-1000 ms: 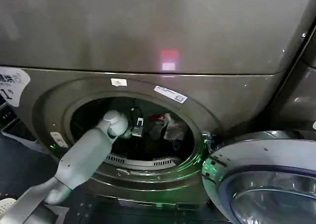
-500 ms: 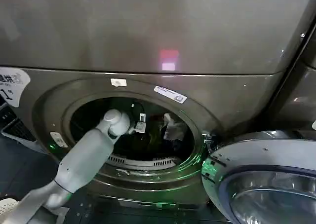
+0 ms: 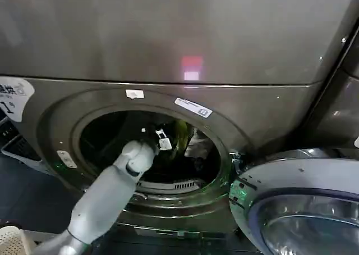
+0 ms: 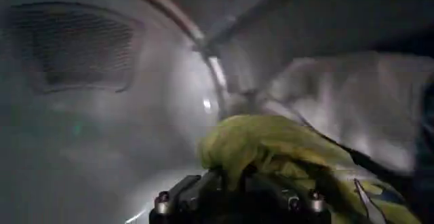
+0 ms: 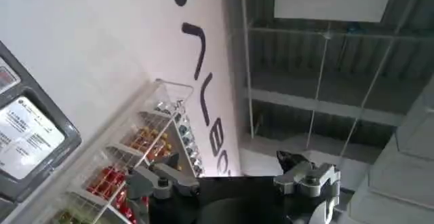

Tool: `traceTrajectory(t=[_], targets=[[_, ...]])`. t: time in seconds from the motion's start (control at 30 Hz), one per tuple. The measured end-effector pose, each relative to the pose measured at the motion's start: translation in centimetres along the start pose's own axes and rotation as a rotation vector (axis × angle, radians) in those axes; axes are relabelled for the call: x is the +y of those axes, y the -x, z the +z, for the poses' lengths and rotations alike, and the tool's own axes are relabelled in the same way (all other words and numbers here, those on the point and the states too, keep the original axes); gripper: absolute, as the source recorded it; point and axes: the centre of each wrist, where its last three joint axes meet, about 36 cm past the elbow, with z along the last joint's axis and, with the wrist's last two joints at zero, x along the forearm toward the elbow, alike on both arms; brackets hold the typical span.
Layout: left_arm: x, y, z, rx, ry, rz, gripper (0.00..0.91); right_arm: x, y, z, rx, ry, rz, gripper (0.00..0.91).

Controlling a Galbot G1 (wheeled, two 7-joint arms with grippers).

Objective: Grasp the clothes from the dryer.

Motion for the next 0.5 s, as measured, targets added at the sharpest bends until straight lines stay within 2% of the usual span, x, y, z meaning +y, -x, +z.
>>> traceTrajectory(t=[0.27,0.5], targets=[[-3.1,-3.0,-0.3,-0.014,-0.300,-0.123,0.000,-0.3,0.1,0.1,0.001,-0.001,0.004,0.907],[-4.1,-4.8,0.2,0.021,-0.420,-0.187,0.000,-0.3,0.0,0.1,0.002,0.006,0.012,0.907]])
